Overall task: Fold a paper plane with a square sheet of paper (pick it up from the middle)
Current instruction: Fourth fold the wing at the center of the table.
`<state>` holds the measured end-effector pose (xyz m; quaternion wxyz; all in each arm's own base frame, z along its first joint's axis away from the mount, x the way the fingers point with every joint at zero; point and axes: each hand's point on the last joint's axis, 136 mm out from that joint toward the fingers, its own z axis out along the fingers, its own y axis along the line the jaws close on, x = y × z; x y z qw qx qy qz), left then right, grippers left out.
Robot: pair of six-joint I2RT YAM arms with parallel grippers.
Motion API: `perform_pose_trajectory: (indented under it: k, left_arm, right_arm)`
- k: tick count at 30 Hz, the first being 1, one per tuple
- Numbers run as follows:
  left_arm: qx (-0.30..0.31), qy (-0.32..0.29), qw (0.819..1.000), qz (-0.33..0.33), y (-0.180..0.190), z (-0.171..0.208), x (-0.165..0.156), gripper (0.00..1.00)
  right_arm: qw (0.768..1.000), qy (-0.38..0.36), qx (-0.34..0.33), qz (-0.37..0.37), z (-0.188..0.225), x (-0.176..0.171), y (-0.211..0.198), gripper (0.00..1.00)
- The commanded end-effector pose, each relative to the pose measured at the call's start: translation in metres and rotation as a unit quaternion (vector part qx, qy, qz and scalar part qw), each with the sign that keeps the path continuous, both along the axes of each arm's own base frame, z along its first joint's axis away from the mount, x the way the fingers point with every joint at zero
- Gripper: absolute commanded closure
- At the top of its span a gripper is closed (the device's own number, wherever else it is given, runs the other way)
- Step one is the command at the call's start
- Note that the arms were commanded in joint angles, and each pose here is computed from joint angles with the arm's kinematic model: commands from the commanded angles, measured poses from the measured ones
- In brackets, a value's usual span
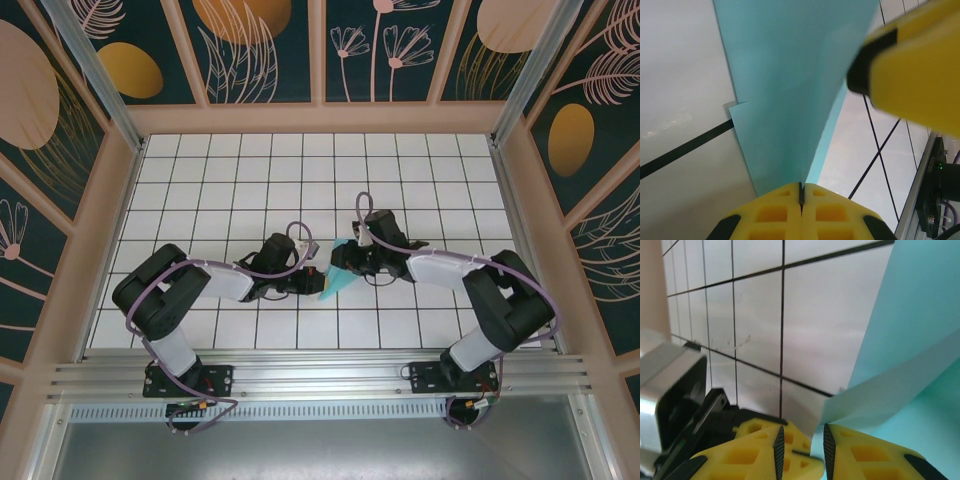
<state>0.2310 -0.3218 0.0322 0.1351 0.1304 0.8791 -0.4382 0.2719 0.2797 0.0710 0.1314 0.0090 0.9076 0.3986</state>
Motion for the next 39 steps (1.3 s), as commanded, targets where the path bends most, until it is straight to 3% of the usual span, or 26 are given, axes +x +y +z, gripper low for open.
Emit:
perform_pose_trajectory:
  k: [1, 5, 7, 11, 15, 20, 30, 34, 39]
  left_arm:
    - [0.013, 0.003, 1.000, -0.012, 0.005, -0.011, -0.004, 1.00]
    - [0.022, 0.002, 1.000, -0.014, 0.007, -0.016, -0.005, 1.00]
    - [0.021, 0.002, 1.000, -0.014, 0.007, -0.016, -0.005, 1.00]
    - [0.020, 0.005, 1.000, -0.011, 0.007, -0.016, -0.005, 1.00]
    - [0.019, 0.005, 1.000, -0.010, 0.006, -0.016, -0.004, 1.00]
    - [0.015, 0.006, 1.000, -0.011, 0.005, -0.015, -0.005, 1.00]
    - [0.002, 0.012, 1.000, -0.006, 0.002, -0.010, -0.004, 1.00]
    - [0.007, 0.015, 1.000, 0.000, 0.004, -0.013, -0.004, 1.00]
    - [0.001, 0.027, 1.000, 0.014, 0.004, -0.013, -0.003, 1.00]
  right_arm:
    - [0.998, -0.001, -0.047, -0.049, -0.002, 0.024, -0.012, 0.69]
    - [0.986, 0.015, -0.130, -0.103, -0.013, 0.034, -0.035, 0.68]
    - [0.983, 0.011, -0.140, -0.118, -0.010, 0.036, -0.041, 0.67]
    - [0.992, -0.008, -0.095, -0.086, 0.006, 0.031, -0.025, 0.71]
    - [0.999, -0.018, -0.009, -0.036, 0.027, 0.017, -0.003, 0.59]
    - [0.998, 0.006, -0.036, -0.046, 0.015, 0.010, -0.006, 0.56]
    - [1.000, 0.004, 0.021, 0.007, 0.016, 0.002, 0.021, 0.59]
    - [1.000, 0.005, 0.010, 0.004, 0.009, 0.004, 0.019, 0.60]
    - [0.998, -0.051, 0.029, 0.010, 0.044, 0.009, 0.016, 0.60]
